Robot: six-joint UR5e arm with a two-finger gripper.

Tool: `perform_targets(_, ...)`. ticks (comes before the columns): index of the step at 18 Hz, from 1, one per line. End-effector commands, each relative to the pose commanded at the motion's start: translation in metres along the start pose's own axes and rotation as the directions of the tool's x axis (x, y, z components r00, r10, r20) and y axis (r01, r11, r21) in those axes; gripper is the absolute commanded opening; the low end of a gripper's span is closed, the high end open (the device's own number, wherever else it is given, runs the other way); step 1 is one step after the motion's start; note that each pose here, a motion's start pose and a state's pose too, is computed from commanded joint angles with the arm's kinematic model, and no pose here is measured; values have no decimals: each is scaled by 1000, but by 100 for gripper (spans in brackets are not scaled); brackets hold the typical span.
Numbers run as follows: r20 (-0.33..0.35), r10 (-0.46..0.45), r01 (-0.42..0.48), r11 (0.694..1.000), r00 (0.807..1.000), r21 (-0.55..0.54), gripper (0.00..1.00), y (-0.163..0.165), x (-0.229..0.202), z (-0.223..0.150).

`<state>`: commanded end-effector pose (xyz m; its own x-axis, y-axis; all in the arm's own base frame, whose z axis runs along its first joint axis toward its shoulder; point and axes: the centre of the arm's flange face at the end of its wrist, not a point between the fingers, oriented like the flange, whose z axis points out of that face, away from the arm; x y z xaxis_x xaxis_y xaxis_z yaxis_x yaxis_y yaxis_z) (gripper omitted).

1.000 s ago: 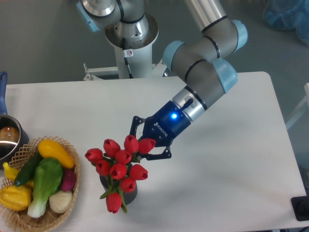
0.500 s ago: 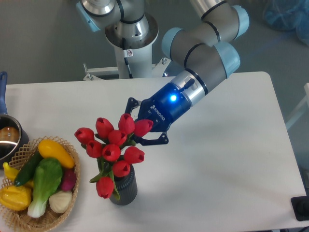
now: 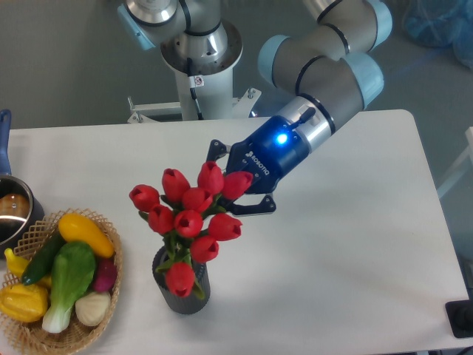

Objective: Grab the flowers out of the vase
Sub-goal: 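Lift the tulip bouquet up out of the black vase, then carry the held tulips away from the vase and lower them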

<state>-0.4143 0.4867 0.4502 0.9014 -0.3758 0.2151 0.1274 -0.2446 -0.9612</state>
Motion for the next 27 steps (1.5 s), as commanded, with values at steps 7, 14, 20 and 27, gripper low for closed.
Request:
perform_targets(7,-17,34,-34,999,999,31,11,-19,1,0)
perform_targets(14,-24,11,-10,999,1000,51,11,-22,2,-4)
perform_targets(20,6,12,-12,997,1000,82,11,-35,2,-31)
perform_targets(27,100,99,-107,991,990,79,11,-57,-9,-79)
